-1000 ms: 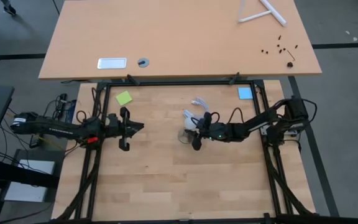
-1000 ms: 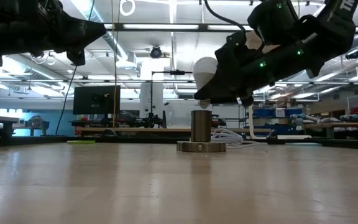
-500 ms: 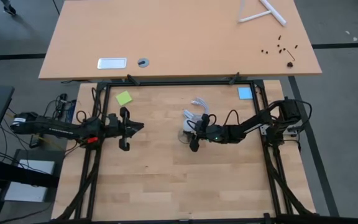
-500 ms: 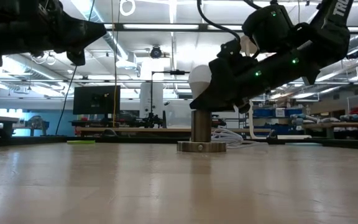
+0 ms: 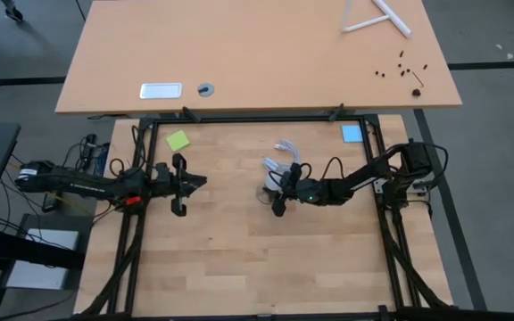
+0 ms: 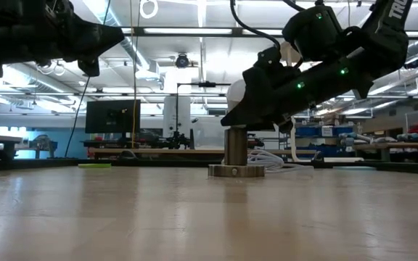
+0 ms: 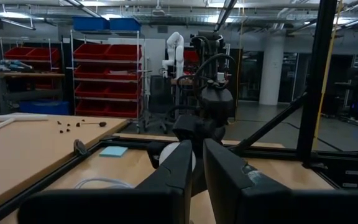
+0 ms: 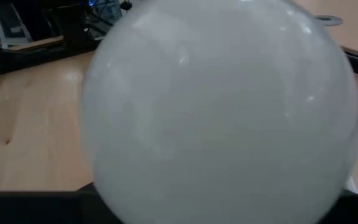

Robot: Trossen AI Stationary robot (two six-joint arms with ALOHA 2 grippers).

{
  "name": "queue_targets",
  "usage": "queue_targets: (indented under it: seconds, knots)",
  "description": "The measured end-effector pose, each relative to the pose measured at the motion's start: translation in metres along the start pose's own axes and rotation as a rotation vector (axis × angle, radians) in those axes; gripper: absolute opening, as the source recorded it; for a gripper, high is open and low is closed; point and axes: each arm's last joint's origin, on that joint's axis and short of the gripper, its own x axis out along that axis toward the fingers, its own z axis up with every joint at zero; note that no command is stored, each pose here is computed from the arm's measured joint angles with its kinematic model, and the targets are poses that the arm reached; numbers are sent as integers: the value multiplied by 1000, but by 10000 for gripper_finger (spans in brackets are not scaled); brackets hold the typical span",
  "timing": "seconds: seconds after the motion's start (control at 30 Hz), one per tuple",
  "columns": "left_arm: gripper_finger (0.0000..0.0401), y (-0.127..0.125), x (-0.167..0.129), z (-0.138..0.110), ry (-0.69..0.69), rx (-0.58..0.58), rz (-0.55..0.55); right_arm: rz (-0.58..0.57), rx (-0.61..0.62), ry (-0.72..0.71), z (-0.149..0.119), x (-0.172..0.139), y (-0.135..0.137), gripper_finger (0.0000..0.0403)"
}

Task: Screw lightbulb
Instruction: Insert the lightbulb into the lamp

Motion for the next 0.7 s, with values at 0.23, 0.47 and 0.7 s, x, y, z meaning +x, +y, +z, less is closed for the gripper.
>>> queue_targets:
  seconds: [0.23, 0.47, 0.7]
  knots:
    - [46, 0, 0, -1, 6, 1, 0, -4, 43, 0, 1, 1, -2, 218]
    - [46, 0, 0, -1, 8, 1, 0, -22, 35, 124, 17, 7, 1, 213]
    - [46, 0, 0, -1, 8, 1, 0, -18, 16, 257, 35, 16, 4, 211]
